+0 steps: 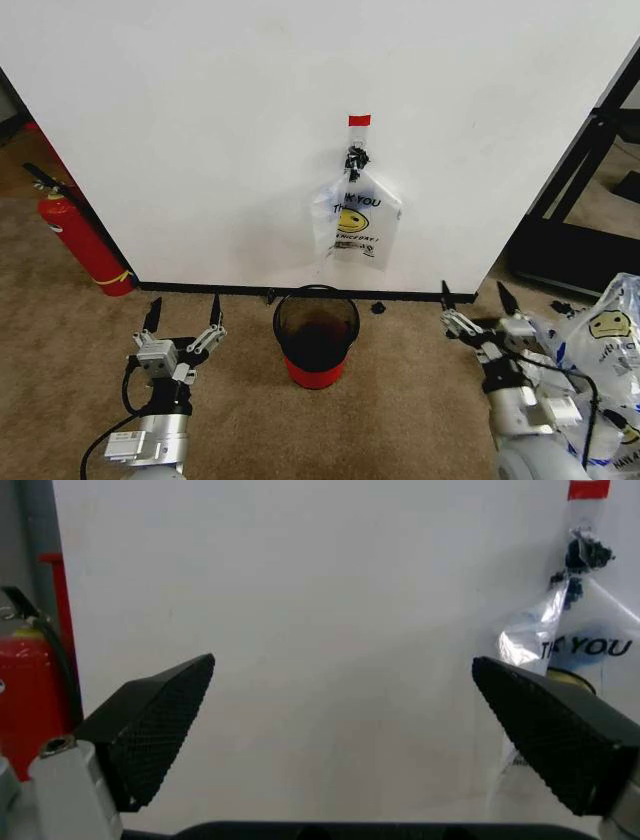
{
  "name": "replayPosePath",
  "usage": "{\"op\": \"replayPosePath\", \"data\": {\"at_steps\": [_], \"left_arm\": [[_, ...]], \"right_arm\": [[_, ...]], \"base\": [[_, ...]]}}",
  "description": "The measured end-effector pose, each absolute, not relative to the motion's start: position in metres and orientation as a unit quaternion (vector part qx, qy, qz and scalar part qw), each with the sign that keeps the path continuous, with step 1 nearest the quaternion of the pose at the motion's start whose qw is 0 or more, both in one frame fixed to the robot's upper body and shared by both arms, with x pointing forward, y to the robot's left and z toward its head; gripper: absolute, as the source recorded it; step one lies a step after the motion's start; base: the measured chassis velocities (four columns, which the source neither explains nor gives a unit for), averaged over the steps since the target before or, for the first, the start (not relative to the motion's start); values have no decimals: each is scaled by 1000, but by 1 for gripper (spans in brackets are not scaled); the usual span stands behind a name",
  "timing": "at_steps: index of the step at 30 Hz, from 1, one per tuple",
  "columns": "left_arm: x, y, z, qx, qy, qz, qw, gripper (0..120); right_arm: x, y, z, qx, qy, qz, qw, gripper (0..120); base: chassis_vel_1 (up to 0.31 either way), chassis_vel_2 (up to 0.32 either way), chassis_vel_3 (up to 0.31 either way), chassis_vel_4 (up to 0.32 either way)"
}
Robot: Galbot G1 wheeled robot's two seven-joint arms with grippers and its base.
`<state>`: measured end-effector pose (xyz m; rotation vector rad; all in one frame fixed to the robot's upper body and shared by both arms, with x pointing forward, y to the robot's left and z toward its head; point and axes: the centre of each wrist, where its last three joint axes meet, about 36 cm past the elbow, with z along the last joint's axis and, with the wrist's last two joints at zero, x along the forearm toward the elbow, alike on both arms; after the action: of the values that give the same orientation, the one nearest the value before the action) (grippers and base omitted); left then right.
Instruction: Pick up the garbage bag from the wall and place it over the trash bin.
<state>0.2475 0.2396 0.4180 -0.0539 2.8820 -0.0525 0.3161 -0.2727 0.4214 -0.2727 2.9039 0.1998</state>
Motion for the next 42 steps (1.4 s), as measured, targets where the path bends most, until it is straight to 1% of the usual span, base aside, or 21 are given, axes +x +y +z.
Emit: {"op": "replayPosePath", "data": {"at_steps": [3,5,8,9,10,15,17,18,21,23,29,32,35,42], "left_arm": [[249,240,417,-19,991,-18,128,100],[250,240,417,-19,991,-18,129,100],[255,243,415,-12,992,-11,128,100],[255,243,415,-12,992,-11,128,100],[257,245,414,-9,992,-7,125,100],[261,248,404,-5,994,2,111,100],[261,247,400,-4,994,3,107,100],[261,247,400,-4,994,3,107,100],[259,248,397,-5,995,5,101,100],[259,248,394,-5,995,7,97,100],[262,251,391,-7,995,10,97,100],[263,251,392,-7,995,10,98,100],[263,251,392,-7,995,10,99,100],[261,252,392,-8,995,9,103,100]], "right_arm": [[350,-276,419,-145,978,121,90,100],[355,-277,418,-151,976,128,87,100],[408,-283,416,-202,961,176,70,100],[408,-283,416,-202,961,176,70,100],[427,-282,414,-216,955,192,63,100],[501,-264,407,-249,934,253,37,100],[530,-256,409,-255,928,268,39,100],[530,-256,409,-255,928,268,39,100],[578,-237,414,-282,910,300,41,100],[595,-228,411,-296,903,310,38,100],[625,-202,398,-321,891,320,26,100],[637,-194,397,-330,886,324,31,100],[644,-192,401,-331,883,329,39,100],[651,-205,408,-333,884,325,50,100]], "base": [[0,0,0,0],[0,0,0,0],[0,0,0,0],[0,0,0,0],[0,0,0,0],[0,0,0,0],[0,0,0,0],[0,0,0,0],[0,0,0,0],[0,0,0,0],[0,0,0,0],[0,0,0,0],[0,0,0,0],[0,0,0,0]]}}
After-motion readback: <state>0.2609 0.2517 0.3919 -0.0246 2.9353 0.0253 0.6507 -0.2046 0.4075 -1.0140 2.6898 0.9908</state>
